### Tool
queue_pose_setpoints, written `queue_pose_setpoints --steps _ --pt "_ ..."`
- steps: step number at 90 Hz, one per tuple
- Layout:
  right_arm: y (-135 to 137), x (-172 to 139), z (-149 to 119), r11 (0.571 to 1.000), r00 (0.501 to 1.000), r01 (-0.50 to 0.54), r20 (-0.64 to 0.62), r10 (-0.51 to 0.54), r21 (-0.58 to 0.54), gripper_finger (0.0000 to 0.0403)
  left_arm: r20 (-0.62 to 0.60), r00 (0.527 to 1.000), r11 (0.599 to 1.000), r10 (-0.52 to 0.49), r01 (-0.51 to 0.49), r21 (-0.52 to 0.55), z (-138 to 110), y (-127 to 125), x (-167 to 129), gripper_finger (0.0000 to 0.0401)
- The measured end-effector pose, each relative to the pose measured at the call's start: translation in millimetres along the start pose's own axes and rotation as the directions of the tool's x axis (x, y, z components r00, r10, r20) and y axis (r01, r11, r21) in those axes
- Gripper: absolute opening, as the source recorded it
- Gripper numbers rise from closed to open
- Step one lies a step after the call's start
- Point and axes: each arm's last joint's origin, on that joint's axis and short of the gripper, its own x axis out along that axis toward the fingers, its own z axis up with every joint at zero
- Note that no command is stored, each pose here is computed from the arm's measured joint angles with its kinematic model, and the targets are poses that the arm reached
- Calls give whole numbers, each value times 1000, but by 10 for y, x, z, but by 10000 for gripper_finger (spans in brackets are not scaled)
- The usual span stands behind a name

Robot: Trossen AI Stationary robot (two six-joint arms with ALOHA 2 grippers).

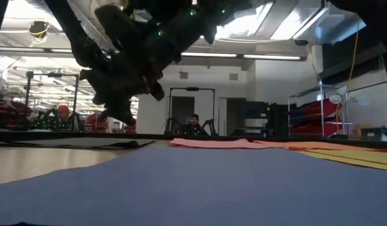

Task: Organize paper
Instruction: Move all of the black paper at the upper left of the table

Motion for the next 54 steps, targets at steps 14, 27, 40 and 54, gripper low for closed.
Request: queue_pose_setpoints --steps 14,27,40,54 --pt "-2 77 -34 1000 1000 9 -8 -9 0 0 -45 999 1000 -21 20 -12 -56 17 124 0" --pt "-46 161 -73 1000 1000 20 -7 -20 24 0 -57 998 1000 -21 20 -15 -78 46 182 0" --pt "-124 270 -128 998 1000 17 -9 -17 53 0 -72 997 1000 -22 21 -7 -102 66 226 0" --pt "-205 319 -182 997 999 24 -44 -20 75 0 -101 994 999 -31 30 -12 -144 80 297 0"
